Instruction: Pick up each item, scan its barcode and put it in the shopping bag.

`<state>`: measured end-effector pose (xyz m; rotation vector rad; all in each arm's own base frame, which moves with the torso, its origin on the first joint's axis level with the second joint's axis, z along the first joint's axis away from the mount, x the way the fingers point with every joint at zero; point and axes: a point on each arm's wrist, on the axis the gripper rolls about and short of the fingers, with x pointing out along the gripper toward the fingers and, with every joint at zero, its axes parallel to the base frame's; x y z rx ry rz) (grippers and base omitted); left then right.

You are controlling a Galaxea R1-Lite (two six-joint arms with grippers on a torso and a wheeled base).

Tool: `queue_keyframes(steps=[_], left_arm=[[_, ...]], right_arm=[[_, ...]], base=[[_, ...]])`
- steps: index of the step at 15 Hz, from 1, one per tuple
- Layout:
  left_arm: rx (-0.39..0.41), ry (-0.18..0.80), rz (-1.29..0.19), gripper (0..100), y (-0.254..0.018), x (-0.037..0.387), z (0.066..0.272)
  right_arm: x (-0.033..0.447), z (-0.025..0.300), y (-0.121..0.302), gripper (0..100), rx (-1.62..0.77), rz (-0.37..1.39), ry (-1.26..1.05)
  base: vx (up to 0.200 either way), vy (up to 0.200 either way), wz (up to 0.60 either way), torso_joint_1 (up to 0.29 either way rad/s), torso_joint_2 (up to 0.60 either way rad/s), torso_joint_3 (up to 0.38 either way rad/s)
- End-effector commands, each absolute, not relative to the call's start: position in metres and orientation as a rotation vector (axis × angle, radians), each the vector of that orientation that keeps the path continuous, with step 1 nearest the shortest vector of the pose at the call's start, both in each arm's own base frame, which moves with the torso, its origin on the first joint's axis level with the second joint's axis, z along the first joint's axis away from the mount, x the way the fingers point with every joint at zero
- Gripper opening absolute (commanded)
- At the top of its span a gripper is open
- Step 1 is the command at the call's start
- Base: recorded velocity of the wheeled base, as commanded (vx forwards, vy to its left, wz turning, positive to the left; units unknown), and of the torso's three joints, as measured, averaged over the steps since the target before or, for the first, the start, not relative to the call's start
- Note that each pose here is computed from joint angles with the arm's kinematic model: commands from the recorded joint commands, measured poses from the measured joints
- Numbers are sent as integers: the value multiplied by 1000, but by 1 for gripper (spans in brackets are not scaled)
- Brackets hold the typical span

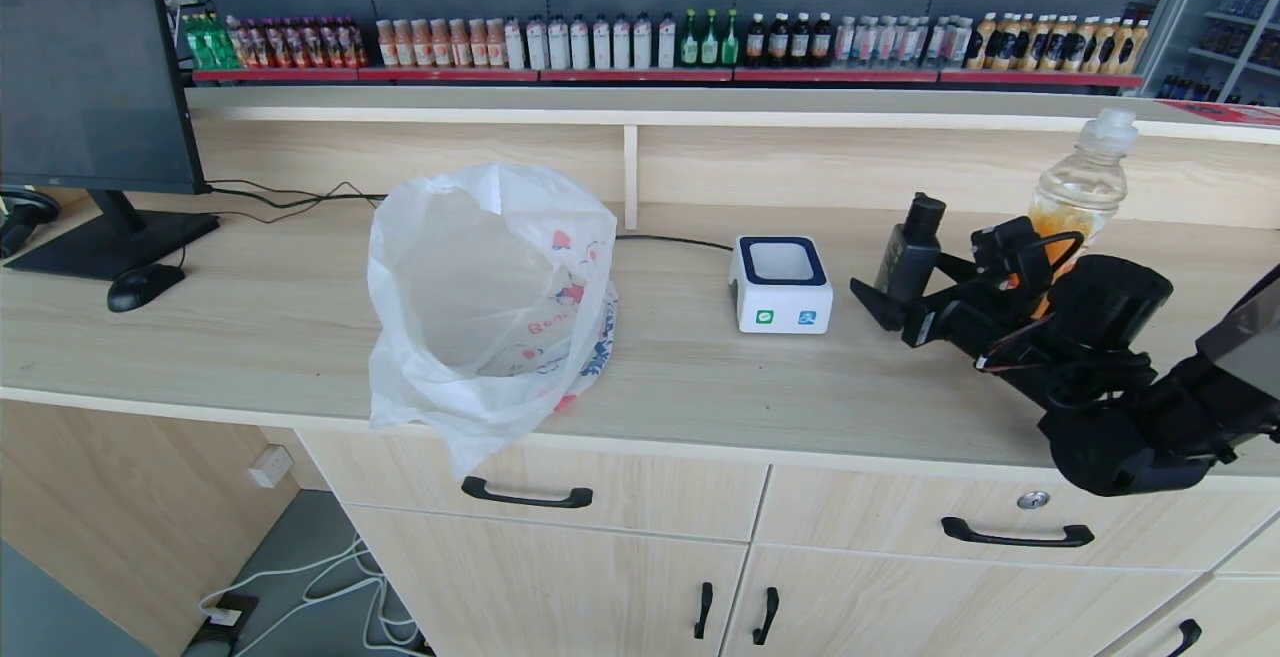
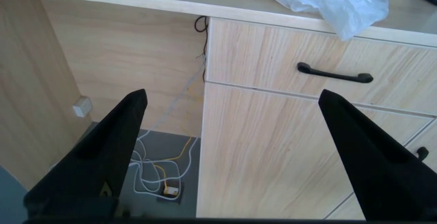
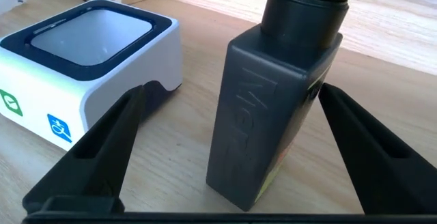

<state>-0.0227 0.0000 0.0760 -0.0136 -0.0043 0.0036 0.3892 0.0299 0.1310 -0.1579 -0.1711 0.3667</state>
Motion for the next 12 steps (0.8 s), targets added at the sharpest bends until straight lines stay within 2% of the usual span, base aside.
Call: queue_keyframes(steps=[1, 4, 12], left_arm=[[-14, -5, 5, 100, 0, -23, 76], [-14, -5, 5, 100, 0, -23, 76], [-14, -3, 5, 100, 0, -23, 76]], right_arm=[[392, 133, 30, 100, -158, 351, -180], [391, 132, 42, 100, -51, 241, -172], [408, 121, 46, 100, -32, 179, -231]], base=[[0, 0, 0, 0, 0, 0], [0, 0, 0, 0, 0, 0], [0, 0, 0, 0, 0, 0]])
